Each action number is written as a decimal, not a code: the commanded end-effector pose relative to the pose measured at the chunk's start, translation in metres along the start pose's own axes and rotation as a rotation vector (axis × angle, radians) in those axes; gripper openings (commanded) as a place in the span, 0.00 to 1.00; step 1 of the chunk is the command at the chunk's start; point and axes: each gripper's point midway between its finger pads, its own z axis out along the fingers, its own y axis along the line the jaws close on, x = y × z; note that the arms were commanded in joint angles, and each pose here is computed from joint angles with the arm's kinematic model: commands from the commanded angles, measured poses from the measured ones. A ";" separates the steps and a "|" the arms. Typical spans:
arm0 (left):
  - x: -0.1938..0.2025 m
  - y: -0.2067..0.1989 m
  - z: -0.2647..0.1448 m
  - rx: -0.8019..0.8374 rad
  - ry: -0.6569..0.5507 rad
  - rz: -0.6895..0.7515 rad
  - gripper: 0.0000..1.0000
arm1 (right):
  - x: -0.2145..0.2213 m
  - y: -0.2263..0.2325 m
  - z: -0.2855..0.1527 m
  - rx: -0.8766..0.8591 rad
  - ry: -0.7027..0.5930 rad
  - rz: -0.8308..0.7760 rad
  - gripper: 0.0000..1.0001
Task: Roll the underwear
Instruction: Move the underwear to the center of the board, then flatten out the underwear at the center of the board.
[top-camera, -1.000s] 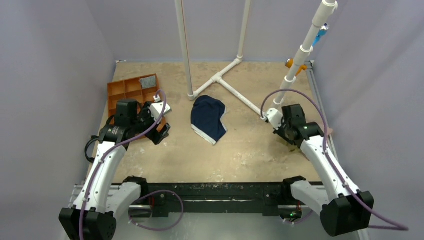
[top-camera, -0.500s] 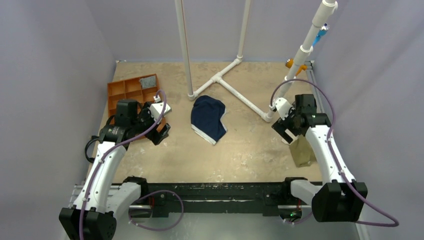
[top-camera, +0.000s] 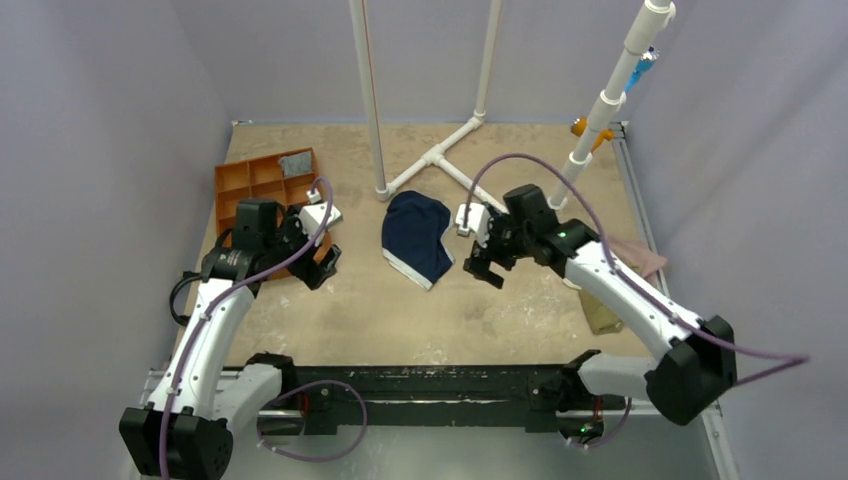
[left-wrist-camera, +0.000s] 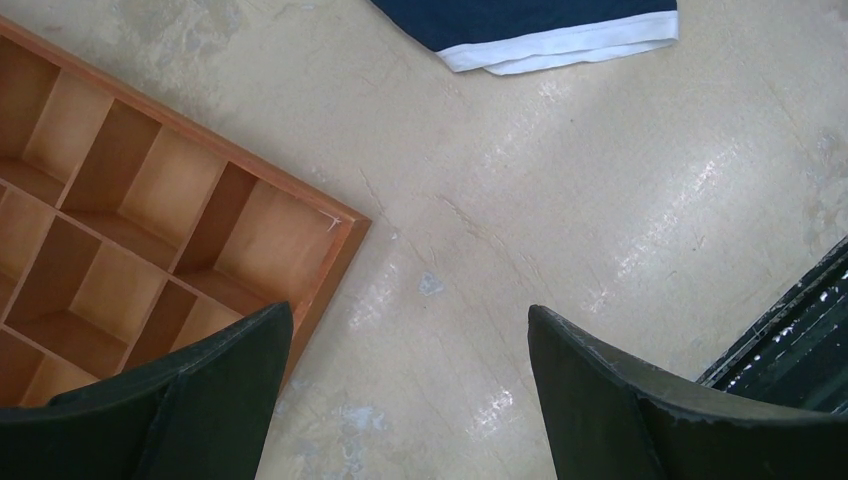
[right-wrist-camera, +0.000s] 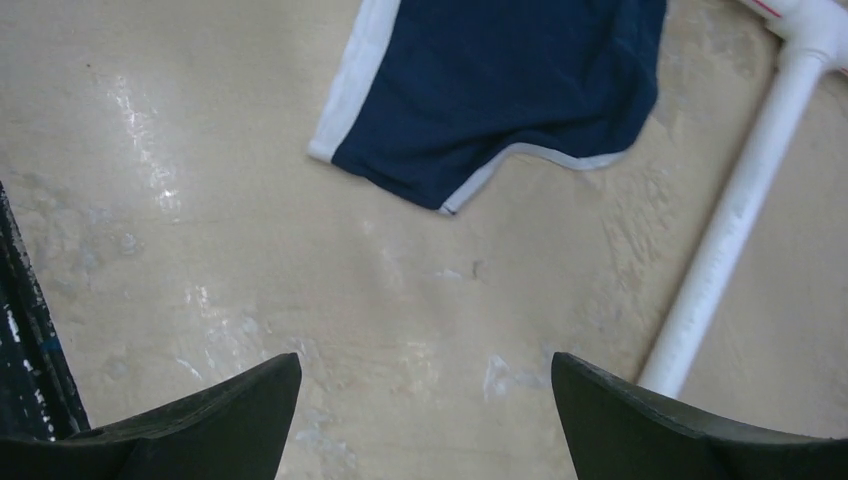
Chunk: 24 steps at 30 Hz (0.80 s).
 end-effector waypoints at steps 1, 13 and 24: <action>-0.009 0.007 -0.002 -0.032 -0.011 -0.022 0.87 | -0.033 0.015 0.058 -0.051 -0.042 -0.095 0.94; -0.008 0.015 -0.004 -0.066 0.025 -0.042 0.87 | -0.006 0.006 0.151 -0.030 0.109 -0.254 0.87; -0.010 0.014 0.002 -0.040 0.018 -0.037 0.87 | 0.008 0.006 0.181 -0.064 0.159 -0.272 0.74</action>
